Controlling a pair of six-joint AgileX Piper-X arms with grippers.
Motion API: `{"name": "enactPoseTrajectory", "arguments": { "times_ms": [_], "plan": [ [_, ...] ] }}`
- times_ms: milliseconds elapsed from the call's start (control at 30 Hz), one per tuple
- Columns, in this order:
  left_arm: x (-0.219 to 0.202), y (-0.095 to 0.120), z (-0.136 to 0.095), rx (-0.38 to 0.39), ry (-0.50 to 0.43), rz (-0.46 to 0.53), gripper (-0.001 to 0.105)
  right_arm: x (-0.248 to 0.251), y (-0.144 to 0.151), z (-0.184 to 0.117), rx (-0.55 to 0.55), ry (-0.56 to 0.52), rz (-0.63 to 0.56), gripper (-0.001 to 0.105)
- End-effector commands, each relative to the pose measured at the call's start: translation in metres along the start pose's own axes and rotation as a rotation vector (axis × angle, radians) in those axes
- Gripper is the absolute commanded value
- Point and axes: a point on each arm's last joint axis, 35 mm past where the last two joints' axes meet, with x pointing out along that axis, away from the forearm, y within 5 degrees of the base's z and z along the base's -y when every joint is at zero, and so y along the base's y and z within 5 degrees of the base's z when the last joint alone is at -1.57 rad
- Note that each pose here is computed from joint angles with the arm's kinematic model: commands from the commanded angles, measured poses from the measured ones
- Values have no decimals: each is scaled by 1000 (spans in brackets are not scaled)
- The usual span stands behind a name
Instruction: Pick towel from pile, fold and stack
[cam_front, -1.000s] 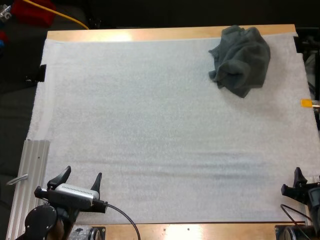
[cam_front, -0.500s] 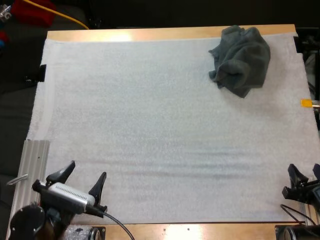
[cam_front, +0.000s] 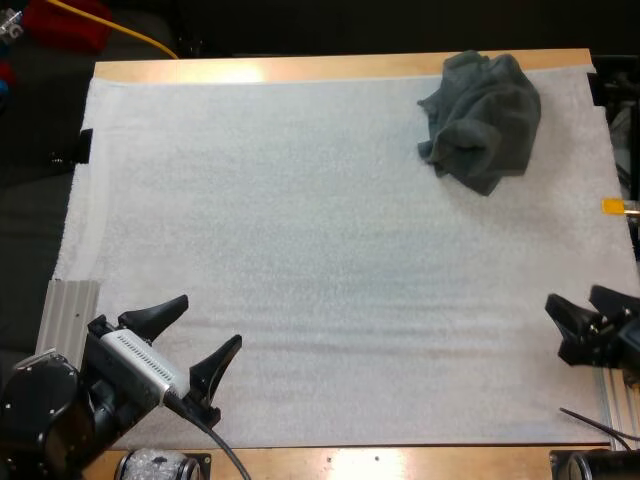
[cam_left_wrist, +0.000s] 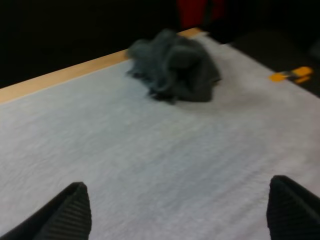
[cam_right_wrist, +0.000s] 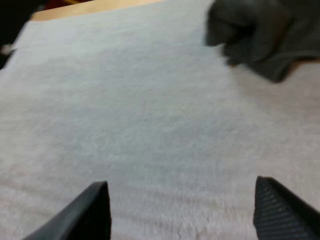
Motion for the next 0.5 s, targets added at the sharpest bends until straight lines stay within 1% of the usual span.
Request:
{"name": "enactPoseTrajectory", "arguments": {
  "times_ms": [0, 167, 300, 467],
  "plan": [
    [0, -3, 4, -2, 14, -39, 71, 2, -1, 9, -15, -15, 25, 60],
    [6, -3, 8, -5, 72, -86, 71, 20, -11, 27, -4, -10, 49, 60],
    [12, -1, 8, -20, 103, -88, 71, 37, -20, 43, 19, -17, 58, 60],
    [15, 0, 8, -25, 113, -87, 71, 66, -35, 57, 67, -25, 57, 60]
  ]
}}
